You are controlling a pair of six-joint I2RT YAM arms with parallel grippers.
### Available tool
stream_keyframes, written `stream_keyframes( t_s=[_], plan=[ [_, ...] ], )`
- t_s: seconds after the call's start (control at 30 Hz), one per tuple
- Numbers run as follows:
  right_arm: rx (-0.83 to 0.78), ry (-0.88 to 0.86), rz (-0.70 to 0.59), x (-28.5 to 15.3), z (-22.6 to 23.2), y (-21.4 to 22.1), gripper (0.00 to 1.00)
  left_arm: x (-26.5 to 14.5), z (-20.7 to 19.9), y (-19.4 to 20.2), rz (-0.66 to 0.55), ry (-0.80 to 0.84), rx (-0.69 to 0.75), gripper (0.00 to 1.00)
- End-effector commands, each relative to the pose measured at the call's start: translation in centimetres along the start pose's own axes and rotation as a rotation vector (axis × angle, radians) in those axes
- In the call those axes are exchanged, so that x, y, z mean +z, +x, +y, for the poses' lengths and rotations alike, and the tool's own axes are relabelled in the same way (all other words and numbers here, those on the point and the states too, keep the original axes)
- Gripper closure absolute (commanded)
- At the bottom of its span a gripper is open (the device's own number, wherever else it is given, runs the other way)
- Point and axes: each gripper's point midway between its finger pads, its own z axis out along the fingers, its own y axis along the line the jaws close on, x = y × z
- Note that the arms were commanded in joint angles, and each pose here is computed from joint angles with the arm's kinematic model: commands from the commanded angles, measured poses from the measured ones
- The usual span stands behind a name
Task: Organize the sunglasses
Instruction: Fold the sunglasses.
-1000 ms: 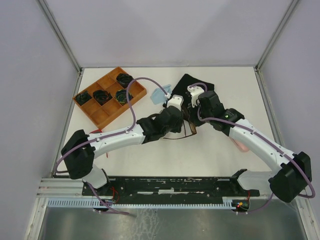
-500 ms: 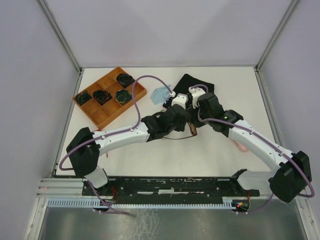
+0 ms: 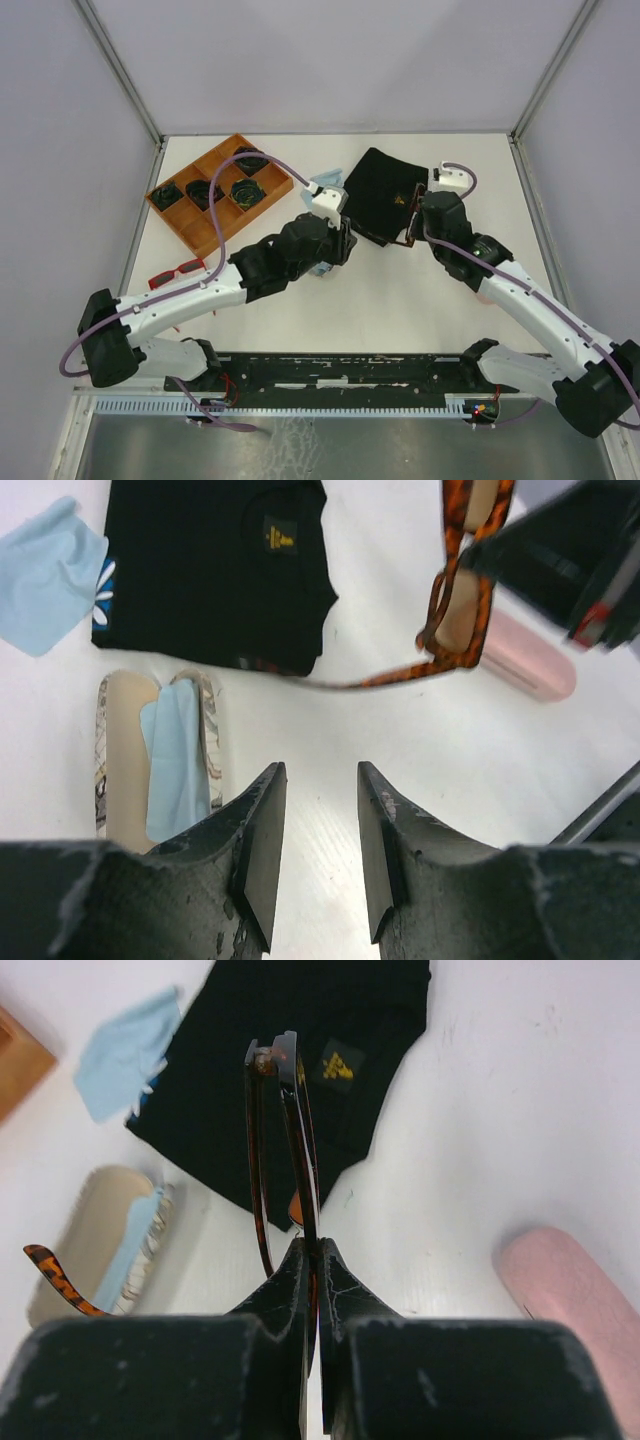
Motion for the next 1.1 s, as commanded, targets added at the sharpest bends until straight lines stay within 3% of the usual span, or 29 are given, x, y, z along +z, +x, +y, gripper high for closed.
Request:
stream_keyframes(
  t_s=[0.0,0.23,0.47,1.07],
  plan=[
    [0.184,-0.048,-0.173,-1.4,0.8,-4.8,1.00,0.1,-0.4,2.1,0.038,0.060,0.073,0.58],
    [0.132,-0.197,-0.138,-3.0,2.9,-4.9,1.00,1.8,1.0,3.3,0.069,-0.047,0.063,0.58],
    [0.053,-0.257,-0.075,-3.0,3.9,-3.5,1.00,3.5,1.4,1.4,0.031,-0.141,0.041,0.55],
    [-0.003,-0.445,0.044,-2.9,7.6,-1.5,1.00,6.0,-0.7,-1.4,-0.003,-0.120,0.071,0.46]
  ],
)
